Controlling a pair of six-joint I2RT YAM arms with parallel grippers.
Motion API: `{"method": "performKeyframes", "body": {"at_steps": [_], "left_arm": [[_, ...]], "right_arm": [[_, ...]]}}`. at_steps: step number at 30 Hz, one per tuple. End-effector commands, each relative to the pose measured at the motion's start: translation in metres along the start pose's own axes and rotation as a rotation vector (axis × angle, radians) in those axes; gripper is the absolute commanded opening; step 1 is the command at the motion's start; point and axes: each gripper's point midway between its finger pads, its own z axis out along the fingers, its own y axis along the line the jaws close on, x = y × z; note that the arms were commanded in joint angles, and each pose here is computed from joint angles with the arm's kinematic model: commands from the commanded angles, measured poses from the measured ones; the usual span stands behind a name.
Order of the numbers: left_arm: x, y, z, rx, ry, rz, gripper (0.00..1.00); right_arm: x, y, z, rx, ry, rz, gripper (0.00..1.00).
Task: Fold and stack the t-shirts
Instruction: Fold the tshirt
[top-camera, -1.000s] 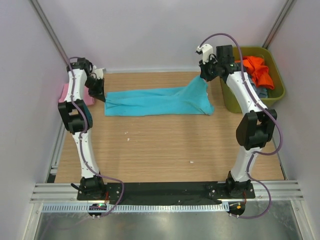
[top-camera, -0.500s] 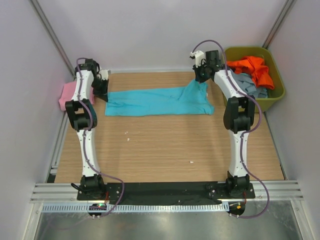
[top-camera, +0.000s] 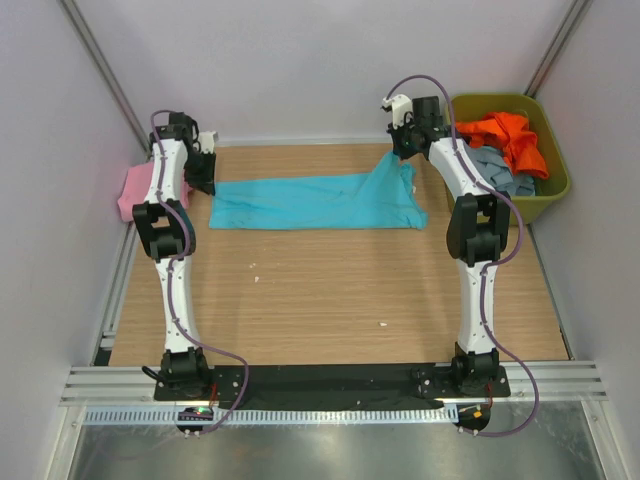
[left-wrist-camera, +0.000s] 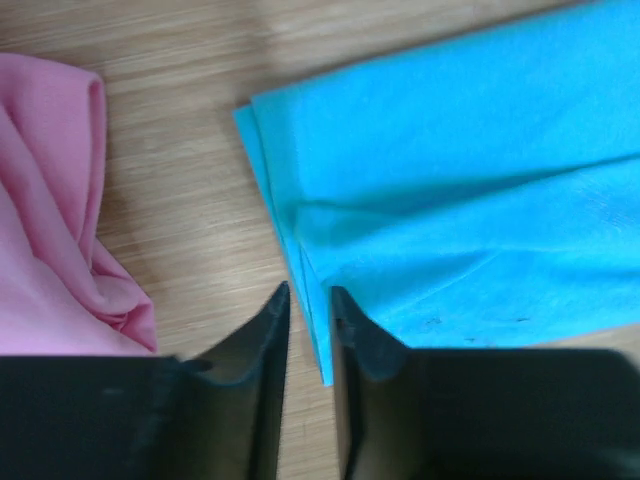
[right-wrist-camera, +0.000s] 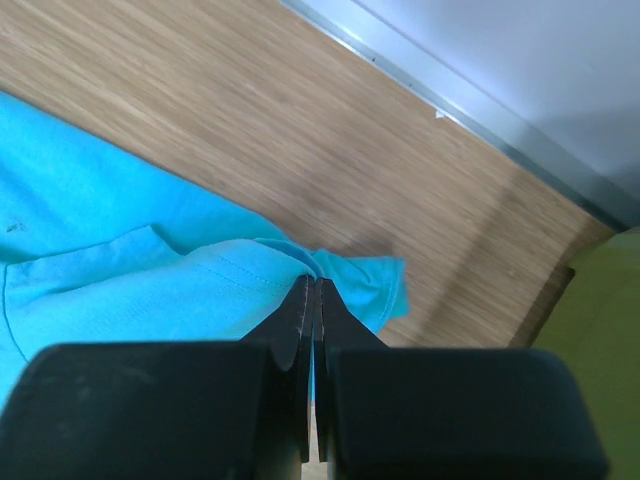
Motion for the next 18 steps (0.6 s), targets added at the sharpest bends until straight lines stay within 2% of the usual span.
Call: {"method": "performKeyframes", "body": {"at_steps": [1,3,4,6,7,10,14,18], "left_arm": [[-0.028,0.008,-0.012,-0.057,-0.103,-0.007,0.27],[-0.032,0.006,-0.02,-0.062,-0.119,-0.012,0.42],[-0.034,0.004,-0.033,-0.064,-0.135,-0.014,0.45],[-0.029,-0.005,-0.041,-0.035,-0.13,-0.021,0.49],[-0.032,-0.011,-0.056,-0.02,-0.155,-0.02,0.5],[-0.021,-0.034,-0.059,0.082,-0.13,-0.02,0.5],[-0.004,-0.056,-0.047,0.159,-0.06,-0.007,0.49],[0.007,-0.088,-0.029,0.247,0.0,0.03,0.46]], "right_arm": [[-0.049,-0.016,-0.015,0.075,-0.125,-0.028,0.01],[-0.047,-0.019,-0.011,0.103,-0.119,-0.026,0.01],[-0.048,-0.018,-0.01,0.114,-0.118,-0.029,0.02],[-0.045,-0.022,-0.009,0.159,-0.103,-0.031,0.09],[-0.044,-0.02,-0.01,0.162,-0.097,-0.035,0.21],[-0.039,-0.025,-0.015,0.204,-0.078,-0.024,0.39],[-0.034,-0.035,-0.03,0.284,-0.061,0.023,0.45],[-0.019,-0.019,-0.035,0.244,-0.023,0.053,0.46]]}}
